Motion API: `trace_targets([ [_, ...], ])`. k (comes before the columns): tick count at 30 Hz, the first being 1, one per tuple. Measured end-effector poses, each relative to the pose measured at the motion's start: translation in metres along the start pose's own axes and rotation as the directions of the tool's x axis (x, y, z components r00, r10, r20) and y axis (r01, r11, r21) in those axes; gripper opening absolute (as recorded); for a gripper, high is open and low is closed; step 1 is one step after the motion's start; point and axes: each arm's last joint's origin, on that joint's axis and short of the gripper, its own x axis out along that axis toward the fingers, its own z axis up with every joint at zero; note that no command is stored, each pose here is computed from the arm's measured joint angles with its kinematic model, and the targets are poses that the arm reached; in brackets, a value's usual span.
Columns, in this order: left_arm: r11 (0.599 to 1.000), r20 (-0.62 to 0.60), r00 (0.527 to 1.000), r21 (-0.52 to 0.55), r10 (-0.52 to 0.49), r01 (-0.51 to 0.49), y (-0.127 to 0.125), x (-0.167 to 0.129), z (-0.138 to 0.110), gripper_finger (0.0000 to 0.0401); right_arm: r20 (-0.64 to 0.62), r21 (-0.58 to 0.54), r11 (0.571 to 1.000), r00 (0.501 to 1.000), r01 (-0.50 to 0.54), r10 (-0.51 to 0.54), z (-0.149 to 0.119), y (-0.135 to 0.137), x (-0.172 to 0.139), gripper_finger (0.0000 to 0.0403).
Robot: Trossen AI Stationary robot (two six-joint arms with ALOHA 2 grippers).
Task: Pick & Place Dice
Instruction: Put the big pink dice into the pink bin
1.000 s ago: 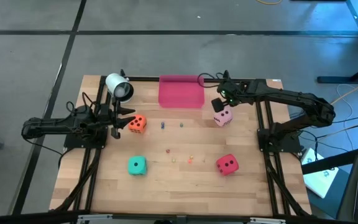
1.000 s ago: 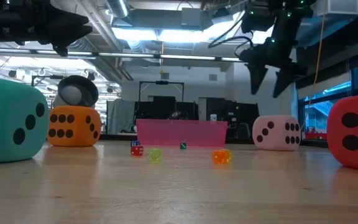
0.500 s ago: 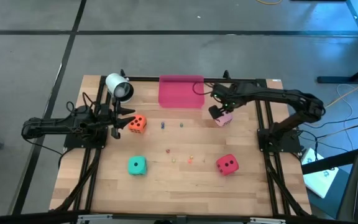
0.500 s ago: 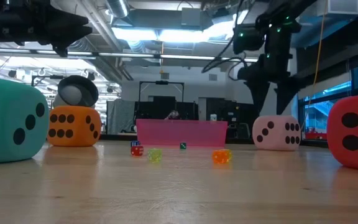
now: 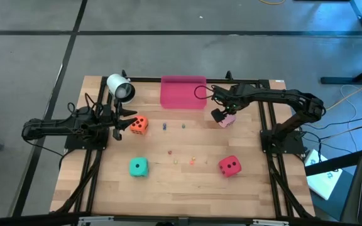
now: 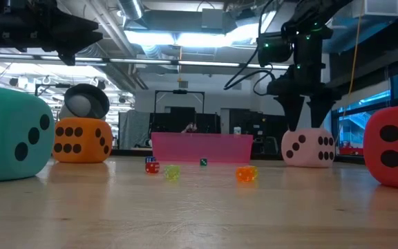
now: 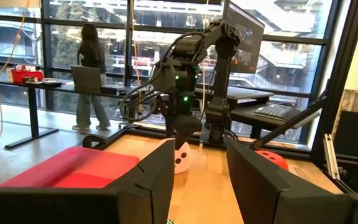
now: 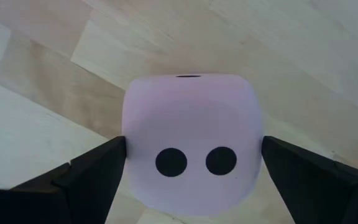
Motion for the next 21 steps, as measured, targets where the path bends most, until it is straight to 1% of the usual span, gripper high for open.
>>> trace_targets([
  [4, 1.0, 0.0, 1.0, -0.002, 0.0, 0.0, 0.0, 0.0, 0.0, 0.0143, -0.022, -0.019, 0.999, 0.999, -0.027, 0.027, -0.001, 0.001, 0.0, 0.0375],
  [9, 1.0, 0.0, 1.0, -0.002, 0.0, 0.0, 0.0, 0.0, 0.0, 0.0143, -0.023, -0.019, 0.999, 0.999, -0.029, 0.028, -0.001, 0.001, 0.0, 0.0375],
  [14, 1.0, 0.0, 1.0, -0.002, 0.0, 0.0, 0.0, 0.0, 0.0, 0.0143, -0.006, -0.089, 0.995, 0.999, -0.048, 0.048, 0.002, 0.001, 0.001, 0.0375],
  [16, 1.0, 0.0, 1.0, -0.002, 0.0, 0.0, 0.0, 0.0, 0.0, 0.0143, 0.015, -0.119, 0.992, 0.999, -0.049, 0.051, 0.004, 0.001, 0.001, 0.0375],
  [18, 1.0, 0.0, 1.0, -0.002, 0.0, 0.0, 0.0, 0.0, 0.0, 0.0143, 0.071, -0.139, 0.99, 0.997, -0.024, 0.034, 0.008, 0.002, 0.0, 0.0375],
  [20, 1.0, 0.0, 1.0, -0.002, 0.0, 0.0, 0.0, 0.0, 0.0, 0.0143, 0.121, -0.132, 0.991, 0.993, 0.005, 0.011, 0.01, 0.003, 0.0, 0.0375],
  [21, 1.0, 0.0, 1.0, -0.002, 0.0, 0.0, 0.0, 0.0, 0.0, 0.0143, 0.121, -0.129, 0.992, 0.993, 0.009, 0.007, 0.01, 0.003, 0.0, 0.0375],
])
